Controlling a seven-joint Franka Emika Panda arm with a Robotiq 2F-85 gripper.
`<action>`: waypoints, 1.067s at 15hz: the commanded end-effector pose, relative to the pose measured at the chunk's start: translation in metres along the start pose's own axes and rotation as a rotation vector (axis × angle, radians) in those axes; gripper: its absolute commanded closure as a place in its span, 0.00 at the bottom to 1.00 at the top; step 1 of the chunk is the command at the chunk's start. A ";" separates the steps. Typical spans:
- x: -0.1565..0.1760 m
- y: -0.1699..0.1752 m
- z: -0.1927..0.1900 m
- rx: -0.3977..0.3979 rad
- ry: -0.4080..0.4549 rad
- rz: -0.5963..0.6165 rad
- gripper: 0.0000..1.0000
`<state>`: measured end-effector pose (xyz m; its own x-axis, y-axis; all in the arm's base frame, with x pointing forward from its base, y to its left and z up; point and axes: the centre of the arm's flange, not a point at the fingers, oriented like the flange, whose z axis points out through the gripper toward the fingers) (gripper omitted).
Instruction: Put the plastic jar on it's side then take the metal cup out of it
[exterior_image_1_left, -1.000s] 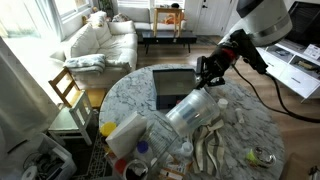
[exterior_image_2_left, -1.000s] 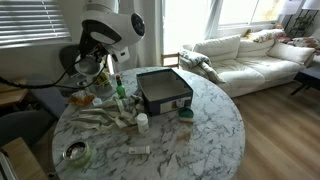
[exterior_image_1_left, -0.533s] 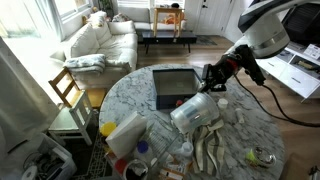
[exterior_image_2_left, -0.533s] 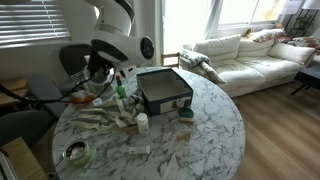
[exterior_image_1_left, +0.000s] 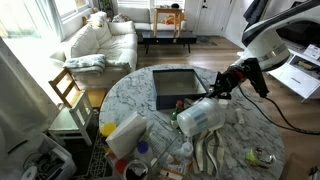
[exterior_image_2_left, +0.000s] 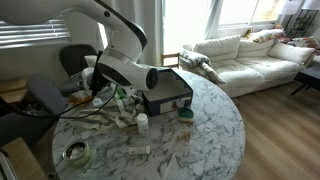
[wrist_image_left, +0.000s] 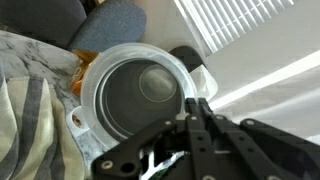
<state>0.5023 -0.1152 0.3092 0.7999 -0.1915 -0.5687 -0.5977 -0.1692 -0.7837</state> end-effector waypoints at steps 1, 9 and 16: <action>-0.001 0.031 -0.001 0.097 -0.016 -0.012 0.99; 0.001 0.031 0.001 0.053 -0.012 0.007 0.95; 0.018 0.081 -0.012 0.139 -0.016 0.055 0.99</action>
<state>0.4769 -0.1325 0.2618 0.7739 -0.1916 -0.6036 -0.6262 -0.0890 -0.7746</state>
